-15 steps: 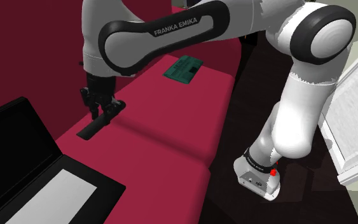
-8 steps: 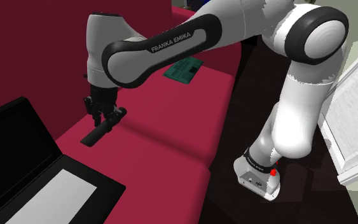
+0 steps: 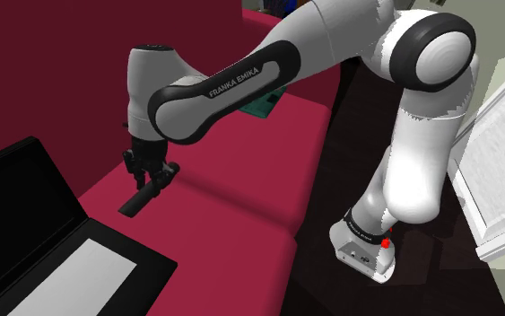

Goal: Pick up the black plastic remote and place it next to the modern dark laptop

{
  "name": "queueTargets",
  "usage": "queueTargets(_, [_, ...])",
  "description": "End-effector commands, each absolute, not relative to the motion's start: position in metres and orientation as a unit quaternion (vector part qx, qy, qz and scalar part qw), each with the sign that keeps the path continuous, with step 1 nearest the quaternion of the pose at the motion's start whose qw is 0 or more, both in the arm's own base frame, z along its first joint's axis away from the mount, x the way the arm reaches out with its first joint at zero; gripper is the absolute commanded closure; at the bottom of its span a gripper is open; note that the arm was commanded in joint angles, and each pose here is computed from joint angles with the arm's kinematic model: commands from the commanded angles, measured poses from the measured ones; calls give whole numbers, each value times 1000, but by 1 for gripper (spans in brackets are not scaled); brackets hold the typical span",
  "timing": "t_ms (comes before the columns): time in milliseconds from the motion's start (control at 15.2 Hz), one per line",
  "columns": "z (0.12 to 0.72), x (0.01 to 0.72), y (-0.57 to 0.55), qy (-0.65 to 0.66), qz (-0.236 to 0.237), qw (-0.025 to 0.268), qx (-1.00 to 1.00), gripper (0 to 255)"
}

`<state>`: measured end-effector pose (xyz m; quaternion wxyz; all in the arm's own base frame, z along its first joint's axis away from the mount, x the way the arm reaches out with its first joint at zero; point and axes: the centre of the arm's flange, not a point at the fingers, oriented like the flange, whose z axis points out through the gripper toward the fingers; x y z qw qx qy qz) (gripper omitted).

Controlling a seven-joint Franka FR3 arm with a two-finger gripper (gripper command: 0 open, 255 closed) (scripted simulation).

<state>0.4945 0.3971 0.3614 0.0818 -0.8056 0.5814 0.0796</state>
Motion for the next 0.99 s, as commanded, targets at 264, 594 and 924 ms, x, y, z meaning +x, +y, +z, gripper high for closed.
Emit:
queueTargets(264, [330, 494, 398, 581, 79, 82, -806, 255])
queueTargets(594, [322, 494, 398, 581, 79, 82, -806, 255])
queueTargets(924, [322, 494, 398, 581, 79, 82, -806, 0])
